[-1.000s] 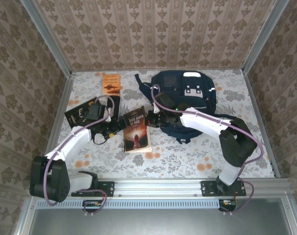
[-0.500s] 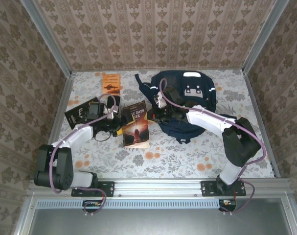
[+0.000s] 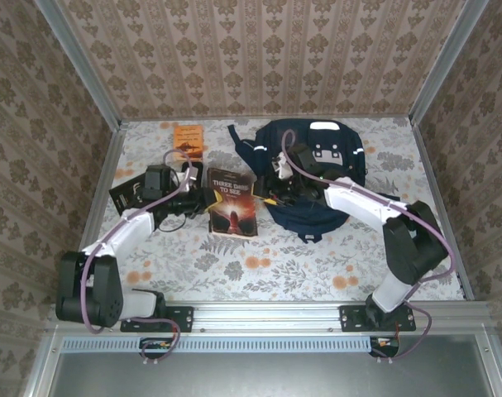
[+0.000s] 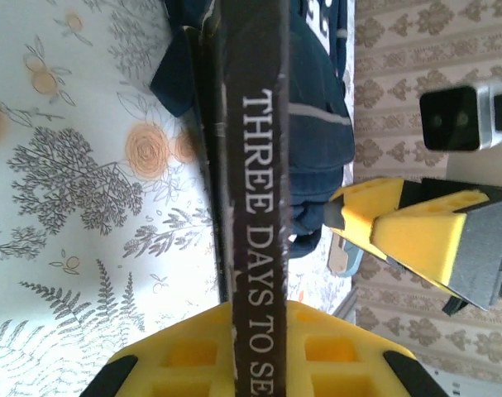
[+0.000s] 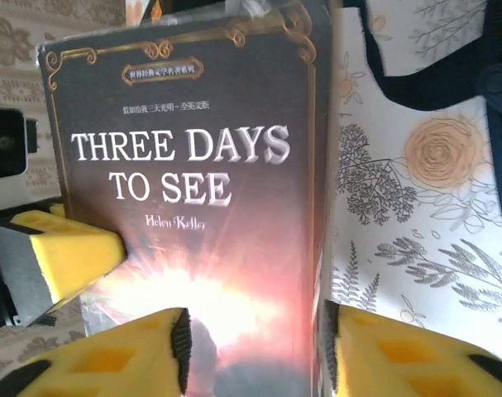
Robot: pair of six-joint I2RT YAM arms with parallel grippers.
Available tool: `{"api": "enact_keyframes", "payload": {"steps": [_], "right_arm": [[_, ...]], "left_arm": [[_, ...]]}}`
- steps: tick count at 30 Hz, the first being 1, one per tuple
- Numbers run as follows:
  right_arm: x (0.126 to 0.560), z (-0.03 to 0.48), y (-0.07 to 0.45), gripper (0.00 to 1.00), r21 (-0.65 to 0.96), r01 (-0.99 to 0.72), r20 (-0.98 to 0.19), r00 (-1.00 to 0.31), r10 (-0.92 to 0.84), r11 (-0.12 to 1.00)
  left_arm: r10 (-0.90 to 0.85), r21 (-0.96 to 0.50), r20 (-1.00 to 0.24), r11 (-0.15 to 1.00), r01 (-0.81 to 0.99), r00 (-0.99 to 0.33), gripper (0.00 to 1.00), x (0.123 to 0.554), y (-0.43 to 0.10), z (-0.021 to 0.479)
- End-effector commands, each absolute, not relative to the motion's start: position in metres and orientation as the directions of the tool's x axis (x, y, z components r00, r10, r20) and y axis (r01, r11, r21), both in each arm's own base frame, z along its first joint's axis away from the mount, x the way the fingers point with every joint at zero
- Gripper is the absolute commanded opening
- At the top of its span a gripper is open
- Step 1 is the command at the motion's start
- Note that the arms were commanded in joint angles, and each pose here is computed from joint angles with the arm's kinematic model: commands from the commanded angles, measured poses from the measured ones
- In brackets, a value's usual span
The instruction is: Pack books, pencil case, and school supplies into a backpack
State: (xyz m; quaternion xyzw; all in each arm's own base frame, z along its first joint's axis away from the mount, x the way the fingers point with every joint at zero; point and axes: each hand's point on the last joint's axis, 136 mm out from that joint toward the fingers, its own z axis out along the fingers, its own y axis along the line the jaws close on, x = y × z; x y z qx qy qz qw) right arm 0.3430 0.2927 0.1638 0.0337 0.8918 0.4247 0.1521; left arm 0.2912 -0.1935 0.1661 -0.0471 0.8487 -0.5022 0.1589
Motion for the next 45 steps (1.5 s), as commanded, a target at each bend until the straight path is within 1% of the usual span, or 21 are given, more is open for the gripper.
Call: {"api": "enact_keyframes", "payload": {"steps": [1,3,4,6,10,14,16,18,20,24,26,32,36,41,45], "right_arm": [[0.350,0.194,0.268,0.70,0.760,-0.080,-0.336,-0.897,0.285,0.645],[0.349,0.204,0.260,0.86,0.780,-0.078,-0.359,-0.868,0.342,0.621],[0.347,0.208,0.259,0.91,0.795,-0.076,-0.355,-0.863,0.360,0.602],[0.343,0.223,0.267,0.95,0.848,-0.093,-0.328,-0.866,0.378,0.522],[0.336,0.246,0.286,0.98,0.920,-0.110,-0.264,-0.884,0.386,0.376],[0.333,0.264,0.305,1.00,0.949,-0.113,-0.231,-0.885,0.405,0.293],[0.337,0.262,0.309,0.99,0.966,-0.054,-0.171,-0.871,0.462,0.254],[0.342,0.262,0.312,0.98,0.984,-0.018,-0.111,-0.847,0.520,0.180],[0.348,0.264,0.318,0.97,0.992,0.011,-0.059,-0.839,0.541,0.126],[0.357,0.277,0.330,0.96,1.000,0.002,-0.014,-0.827,0.561,0.028],[0.363,0.281,0.332,0.94,1.000,-0.002,-0.005,-0.819,0.573,0.007],[0.382,0.283,0.320,0.80,0.999,0.004,0.035,-0.733,0.679,-0.048],[0.389,0.290,0.323,0.72,0.997,-0.004,0.054,-0.726,0.685,-0.083],[0.395,0.291,0.326,0.56,0.992,0.003,0.089,-0.721,0.687,-0.125],[0.393,0.296,0.317,0.40,0.995,-0.023,0.054,-0.692,0.720,-0.097]], "left_arm": [[-0.275,-0.827,-0.359,0.536,0.168,-0.892,0.06,0.302,-0.181,0.208],[-0.324,-0.813,-0.416,0.550,0.189,-0.850,0.06,0.308,-0.172,0.231],[-0.351,-0.815,-0.441,0.543,0.204,-0.826,0.06,0.311,-0.169,0.243],[-0.417,-0.827,-0.480,0.508,0.240,-0.772,0.05,0.320,-0.165,0.273],[-0.532,-0.852,-0.476,0.475,0.218,-0.700,0.04,0.341,-0.160,0.304],[-0.613,-0.883,-0.453,0.409,0.231,-0.648,0.04,0.359,-0.170,0.328],[-0.646,-0.893,-0.438,0.389,0.224,-0.625,0.05,0.367,-0.175,0.336],[-0.698,-0.916,-0.396,0.351,0.196,-0.597,0.04,0.375,-0.177,0.342],[-0.729,-0.931,-0.363,0.302,0.204,-0.580,0.04,0.380,-0.183,0.351],[-0.746,-0.951,-0.310,0.242,0.194,-0.590,0.04,0.391,-0.195,0.355],[-0.749,-0.959,-0.285,0.220,0.181,-0.599,0.04,0.393,-0.201,0.353],[-0.762,-0.968,-0.252,0.194,0.160,-0.596,0.04,0.393,-0.208,0.349],[-0.758,-0.969,-0.246,0.186,0.161,-0.604,0.04,0.391,-0.213,0.350],[-0.753,-0.971,-0.240,0.178,0.162,-0.613,0.04,0.390,-0.217,0.349],[-0.745,-0.970,-0.244,0.181,0.163,-0.622,0.05,0.388,-0.218,0.348]]}}
